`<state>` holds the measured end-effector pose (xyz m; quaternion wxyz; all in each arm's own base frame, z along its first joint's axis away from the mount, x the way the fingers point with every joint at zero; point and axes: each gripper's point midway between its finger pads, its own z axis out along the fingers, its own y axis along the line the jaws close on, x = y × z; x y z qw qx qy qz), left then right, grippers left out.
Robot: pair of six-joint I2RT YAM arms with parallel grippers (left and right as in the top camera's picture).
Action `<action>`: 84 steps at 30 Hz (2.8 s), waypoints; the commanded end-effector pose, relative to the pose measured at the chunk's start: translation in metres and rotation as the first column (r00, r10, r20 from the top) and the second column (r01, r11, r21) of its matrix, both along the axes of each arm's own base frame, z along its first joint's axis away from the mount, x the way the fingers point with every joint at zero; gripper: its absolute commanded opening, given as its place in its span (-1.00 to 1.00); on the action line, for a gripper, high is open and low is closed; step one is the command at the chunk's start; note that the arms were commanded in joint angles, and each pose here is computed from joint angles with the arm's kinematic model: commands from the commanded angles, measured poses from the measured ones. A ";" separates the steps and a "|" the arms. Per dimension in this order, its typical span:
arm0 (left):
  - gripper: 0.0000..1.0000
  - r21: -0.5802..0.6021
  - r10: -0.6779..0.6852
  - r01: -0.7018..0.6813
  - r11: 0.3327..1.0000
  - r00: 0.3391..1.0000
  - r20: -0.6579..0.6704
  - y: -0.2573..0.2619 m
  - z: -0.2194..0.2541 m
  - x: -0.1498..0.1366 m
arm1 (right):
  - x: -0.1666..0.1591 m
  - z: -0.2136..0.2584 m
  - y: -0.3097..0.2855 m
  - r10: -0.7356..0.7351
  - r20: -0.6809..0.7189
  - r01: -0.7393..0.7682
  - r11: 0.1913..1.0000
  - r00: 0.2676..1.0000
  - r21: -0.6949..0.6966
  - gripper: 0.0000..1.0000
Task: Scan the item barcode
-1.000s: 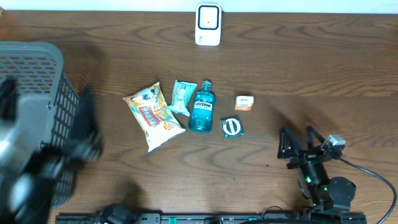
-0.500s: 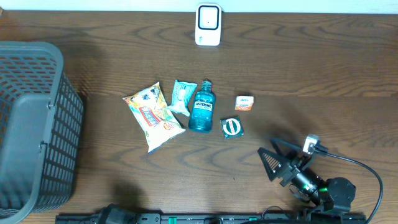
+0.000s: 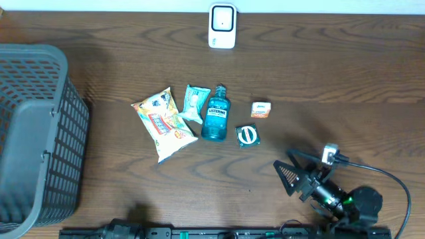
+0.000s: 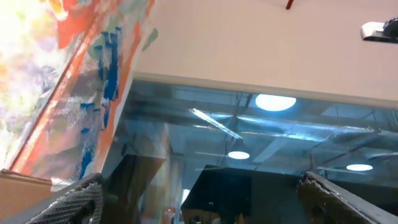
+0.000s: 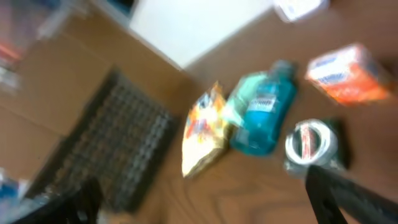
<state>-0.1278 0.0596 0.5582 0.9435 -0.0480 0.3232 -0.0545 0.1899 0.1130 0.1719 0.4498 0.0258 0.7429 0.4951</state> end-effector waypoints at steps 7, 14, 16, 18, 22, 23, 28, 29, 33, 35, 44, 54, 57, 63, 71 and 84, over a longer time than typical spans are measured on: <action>0.95 -0.079 0.046 -0.045 0.996 0.999 0.006 0.013 0.002 0.008 | 0.050 0.039 -0.067 -0.370 -0.021 0.322 0.834 0.929 -0.448 0.98; 0.95 -0.206 0.149 -0.161 0.965 0.986 -0.072 0.040 -0.011 0.024 | 0.094 0.012 -0.076 -0.587 -0.299 0.238 0.666 0.753 -0.707 0.98; 0.95 -0.209 0.153 -0.167 0.964 0.985 -0.080 0.040 -0.012 0.026 | 0.103 0.006 -0.067 -0.598 -0.347 0.136 0.615 0.722 -0.777 0.98; 0.95 -0.206 0.153 -0.168 0.964 0.984 -0.086 0.040 -0.013 0.029 | 0.113 0.000 -0.048 -0.574 -0.397 0.034 0.597 0.716 -0.801 0.99; 0.95 -0.197 0.154 -0.173 0.965 0.982 -0.108 0.038 -0.016 0.039 | 0.148 -0.022 -0.017 -0.483 -0.394 -0.082 0.546 0.782 -0.834 0.98; 0.95 -0.195 0.154 -0.174 0.965 0.981 -0.115 0.037 -0.017 0.042 | 0.153 -0.029 -0.005 -0.397 -0.396 -0.150 0.523 0.828 -0.839 0.98; 0.95 -0.185 0.155 -0.179 0.966 0.978 -0.139 0.035 -0.021 0.053 | 0.167 -0.043 0.040 0.076 -0.340 -0.347 0.304 0.937 -0.887 0.99; 0.95 -0.183 0.155 -0.180 0.967 0.977 -0.144 0.034 -0.022 0.055 | 0.173 -0.041 0.042 0.108 -0.315 -0.333 0.284 0.943 -0.899 0.98; 0.96 -0.176 0.155 -0.183 0.967 0.975 -0.161 0.032 -0.025 0.063 | 0.190 -0.031 0.051 0.232 -0.218 -0.271 0.230 0.948 -0.935 0.98; 0.95 -0.174 0.156 -0.184 0.967 0.974 -0.165 0.032 -0.025 0.067 | 0.192 -0.035 0.055 0.275 -0.214 -0.276 0.208 0.937 -0.939 0.98; 0.95 -0.163 0.157 -0.189 0.968 0.969 -0.191 0.028 -0.031 0.085 | 0.192 -0.085 0.052 0.337 -0.351 -0.396 0.072 0.874 -0.916 0.98; 0.95 -0.154 0.158 -0.193 0.969 0.964 -0.214 0.023 -0.037 0.105 | 0.205 -0.124 0.045 0.297 -0.469 -0.487 -0.015 0.832 -0.874 0.87; 0.95 -0.152 0.158 -0.194 0.969 0.963 -0.217 0.023 -0.038 0.106 | 0.203 -0.138 0.035 0.267 -0.509 -0.520 -0.033 0.819 -0.854 0.80; 0.95 -0.152 0.159 -0.194 0.969 0.963 -0.218 0.023 -0.038 0.106 | 0.199 -0.155 0.023 0.247 -0.559 -0.575 -0.009 0.791 -0.818 0.60; 0.95 -0.151 0.158 -0.194 0.969 0.963 -0.220 0.023 -0.038 0.107 | 0.205 -0.154 0.036 0.276 -0.527 -0.553 0.020 0.804 -0.833 0.54; 0.95 -0.151 0.158 -0.194 0.969 0.963 -0.220 0.023 -0.038 0.107 | 0.202 -0.156 0.038 0.228 -0.539 -0.565 0.066 0.811 -0.822 -0.92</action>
